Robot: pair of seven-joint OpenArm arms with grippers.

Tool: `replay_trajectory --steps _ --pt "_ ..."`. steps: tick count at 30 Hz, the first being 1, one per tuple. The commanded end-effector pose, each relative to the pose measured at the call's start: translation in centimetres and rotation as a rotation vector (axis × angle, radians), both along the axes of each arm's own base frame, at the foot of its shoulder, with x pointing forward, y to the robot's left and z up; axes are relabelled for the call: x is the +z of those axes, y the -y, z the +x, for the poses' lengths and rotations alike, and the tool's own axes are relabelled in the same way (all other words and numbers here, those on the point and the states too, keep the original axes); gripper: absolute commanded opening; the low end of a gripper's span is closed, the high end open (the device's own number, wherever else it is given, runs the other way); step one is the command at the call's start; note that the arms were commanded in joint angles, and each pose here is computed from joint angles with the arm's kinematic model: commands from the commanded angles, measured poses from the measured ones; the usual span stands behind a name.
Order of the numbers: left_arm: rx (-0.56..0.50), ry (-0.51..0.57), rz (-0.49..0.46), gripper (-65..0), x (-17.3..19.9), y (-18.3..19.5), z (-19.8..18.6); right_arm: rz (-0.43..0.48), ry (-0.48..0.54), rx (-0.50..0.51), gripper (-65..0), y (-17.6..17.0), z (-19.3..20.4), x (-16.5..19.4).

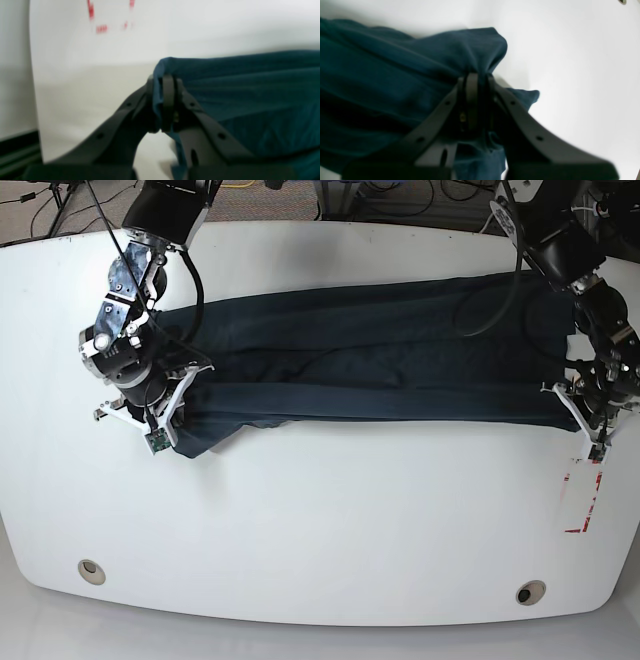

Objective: Layout the t-shirt on the table in an organized manner, then fold the t-shirt properly
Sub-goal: 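Lift the hem corners with both grippers and fold them onto the collar edge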

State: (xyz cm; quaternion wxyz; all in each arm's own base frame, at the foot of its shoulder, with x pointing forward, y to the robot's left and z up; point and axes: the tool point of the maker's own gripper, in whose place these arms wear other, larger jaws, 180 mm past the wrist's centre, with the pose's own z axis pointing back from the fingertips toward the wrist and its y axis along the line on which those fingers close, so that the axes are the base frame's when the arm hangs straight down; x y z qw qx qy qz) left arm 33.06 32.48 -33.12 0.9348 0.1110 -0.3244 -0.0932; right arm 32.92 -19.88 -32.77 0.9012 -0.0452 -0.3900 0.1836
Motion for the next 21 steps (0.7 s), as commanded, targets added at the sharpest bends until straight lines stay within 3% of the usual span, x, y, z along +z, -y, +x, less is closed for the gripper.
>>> replay_trajectory --steps 1,21 --pt "0.008 0.022 0.063 -64.6 1.5 -0.9 -0.9 -0.032 0.026 -0.01 -65.0 0.6 -0.4 0.9" --pt "-0.009 -0.127 0.098 -64.0 -2.5 -0.8 -7.2 -0.033 -0.048 -0.01 -64.8 0.6 -3.0 -1.4"
